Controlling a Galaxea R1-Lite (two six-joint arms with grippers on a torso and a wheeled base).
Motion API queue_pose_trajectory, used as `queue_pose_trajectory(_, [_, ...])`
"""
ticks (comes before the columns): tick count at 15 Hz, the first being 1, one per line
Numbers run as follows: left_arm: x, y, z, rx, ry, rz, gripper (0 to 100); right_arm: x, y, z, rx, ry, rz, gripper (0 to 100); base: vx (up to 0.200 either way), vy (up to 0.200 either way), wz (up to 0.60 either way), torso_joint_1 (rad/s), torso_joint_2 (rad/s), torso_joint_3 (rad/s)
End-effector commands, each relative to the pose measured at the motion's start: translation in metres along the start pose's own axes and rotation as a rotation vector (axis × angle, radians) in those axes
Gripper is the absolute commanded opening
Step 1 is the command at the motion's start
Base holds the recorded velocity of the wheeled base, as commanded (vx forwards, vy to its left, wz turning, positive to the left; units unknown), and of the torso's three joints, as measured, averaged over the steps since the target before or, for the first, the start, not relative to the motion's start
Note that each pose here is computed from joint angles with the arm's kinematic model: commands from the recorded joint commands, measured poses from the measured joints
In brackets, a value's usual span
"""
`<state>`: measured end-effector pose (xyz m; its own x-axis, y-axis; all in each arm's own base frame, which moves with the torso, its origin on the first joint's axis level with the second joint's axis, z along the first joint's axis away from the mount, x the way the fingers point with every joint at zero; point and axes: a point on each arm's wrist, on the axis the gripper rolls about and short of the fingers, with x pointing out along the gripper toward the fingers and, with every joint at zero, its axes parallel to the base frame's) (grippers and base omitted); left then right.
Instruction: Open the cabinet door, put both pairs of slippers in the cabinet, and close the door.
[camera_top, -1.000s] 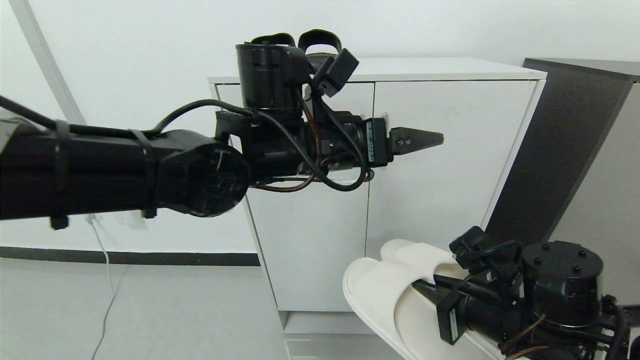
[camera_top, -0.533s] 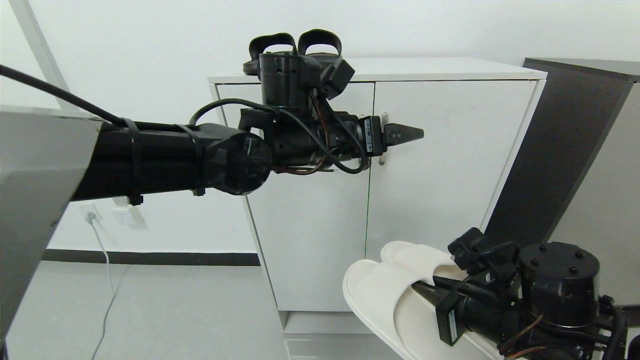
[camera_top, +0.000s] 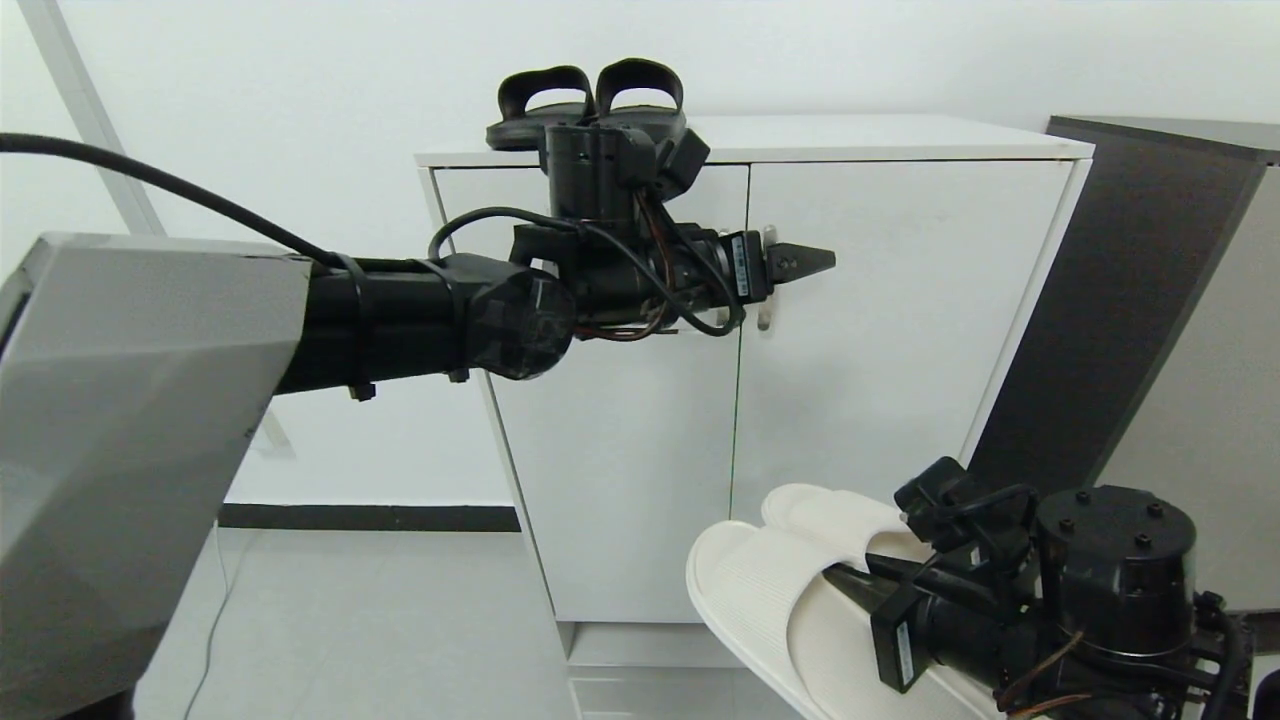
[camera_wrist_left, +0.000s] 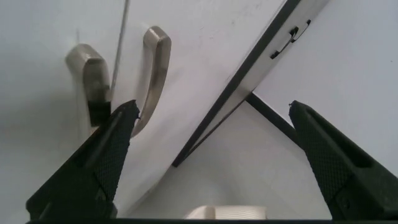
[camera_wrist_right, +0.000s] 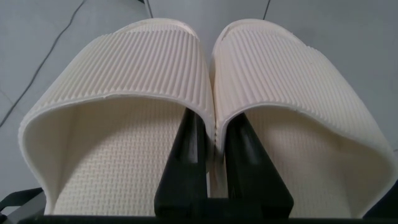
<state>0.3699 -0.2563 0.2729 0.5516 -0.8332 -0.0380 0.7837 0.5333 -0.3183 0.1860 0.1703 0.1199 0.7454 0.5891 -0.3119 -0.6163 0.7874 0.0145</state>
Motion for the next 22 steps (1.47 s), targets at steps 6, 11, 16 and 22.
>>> queue_pose_trajectory(6, [0.018,0.004,-0.004,-0.004,0.006,0.001,100,0.003,0.000,-0.004,-0.002,0.018,0.000,0,0.000,0.000,0.00,0.000,0.00,0.000])
queue_pose_trajectory(11, [0.015,0.003,-0.004,-0.032,0.009,0.010,0,0.001,0.002,-0.005,-0.004,0.023,0.010,0,0.000,0.000,0.00,0.000,0.00,0.000])
queue_pose_trajectory(16, [-0.007,-0.014,-0.004,-0.044,0.044,0.001,0,-0.009,0.009,-0.010,-0.013,0.035,0.071,0,0.000,0.000,0.00,0.000,0.00,0.000])
queue_pose_trajectory(22, [-0.033,-0.044,-0.008,-0.042,0.073,-0.038,0,-0.025,0.017,-0.010,-0.025,0.022,0.186,0,0.000,0.000,0.00,0.000,0.00,0.000])
